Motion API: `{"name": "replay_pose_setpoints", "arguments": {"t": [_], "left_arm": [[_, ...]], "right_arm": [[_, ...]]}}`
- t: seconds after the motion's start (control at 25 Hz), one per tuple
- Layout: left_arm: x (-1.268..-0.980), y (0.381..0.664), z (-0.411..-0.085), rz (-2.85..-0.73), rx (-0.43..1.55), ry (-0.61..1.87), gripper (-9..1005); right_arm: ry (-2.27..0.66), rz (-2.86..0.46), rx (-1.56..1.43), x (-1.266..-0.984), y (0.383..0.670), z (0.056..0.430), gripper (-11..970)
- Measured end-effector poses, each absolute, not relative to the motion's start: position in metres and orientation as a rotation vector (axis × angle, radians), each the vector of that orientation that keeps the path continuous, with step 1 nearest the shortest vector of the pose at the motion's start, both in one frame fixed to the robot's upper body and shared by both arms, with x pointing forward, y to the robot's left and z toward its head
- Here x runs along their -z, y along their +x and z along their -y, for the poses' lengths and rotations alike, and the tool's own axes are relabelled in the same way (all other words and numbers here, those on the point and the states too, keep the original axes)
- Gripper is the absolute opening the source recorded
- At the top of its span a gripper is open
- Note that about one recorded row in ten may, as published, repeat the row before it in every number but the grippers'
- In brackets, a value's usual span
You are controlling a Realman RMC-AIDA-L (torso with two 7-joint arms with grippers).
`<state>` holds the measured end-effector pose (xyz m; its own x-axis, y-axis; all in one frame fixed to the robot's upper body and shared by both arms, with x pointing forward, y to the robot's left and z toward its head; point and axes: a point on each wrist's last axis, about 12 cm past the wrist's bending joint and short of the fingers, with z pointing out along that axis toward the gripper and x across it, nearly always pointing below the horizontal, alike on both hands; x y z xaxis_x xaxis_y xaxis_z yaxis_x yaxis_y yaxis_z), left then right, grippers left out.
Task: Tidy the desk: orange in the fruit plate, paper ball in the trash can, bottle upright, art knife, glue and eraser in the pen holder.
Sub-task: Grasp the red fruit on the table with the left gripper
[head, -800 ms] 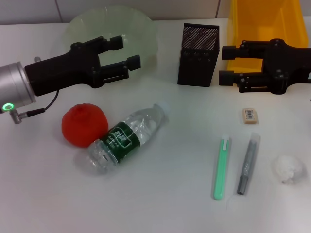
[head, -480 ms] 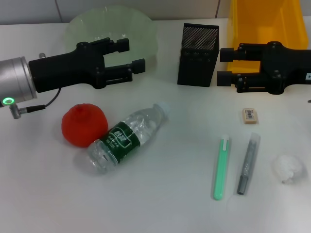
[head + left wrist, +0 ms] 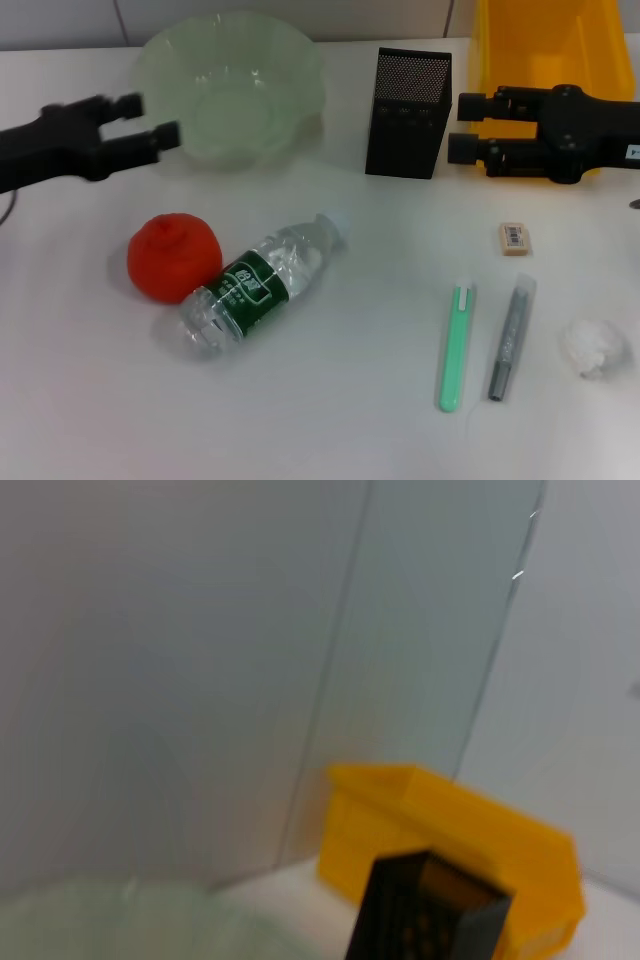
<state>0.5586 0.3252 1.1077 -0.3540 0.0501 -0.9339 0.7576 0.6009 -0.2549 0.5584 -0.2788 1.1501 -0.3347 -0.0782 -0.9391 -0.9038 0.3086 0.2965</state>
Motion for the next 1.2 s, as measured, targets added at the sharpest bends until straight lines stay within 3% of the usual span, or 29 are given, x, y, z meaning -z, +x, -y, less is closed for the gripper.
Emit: {"name": "replay_pose_setpoints", "arguments": {"t": [0.2,0.36,0.84,1.2], "left_arm": [[-1.109,0.555,-0.339,-1.957,0.806,0.663,795],[-1.098,0.551,-0.329,-2.047,0.812,0.690,794],[-1.070,0.542,-0.313,-2.147,0.787,0.684,792],[-1.066,0.540,-0.312,-2.221,0.777,0.699,791]], "right_arm": [[-0.837,-1.670,-1.139,-1.147,0.558,0.287,736],[-0.830,-1.673,-1.132,-1.146,0.557,0.290,736],[-0.842,-1.673,-1.113,-1.149,0.559,0.294,734],[-0.843,-1.670,-1.104,-1.148,0.557,0.297,736]]}}
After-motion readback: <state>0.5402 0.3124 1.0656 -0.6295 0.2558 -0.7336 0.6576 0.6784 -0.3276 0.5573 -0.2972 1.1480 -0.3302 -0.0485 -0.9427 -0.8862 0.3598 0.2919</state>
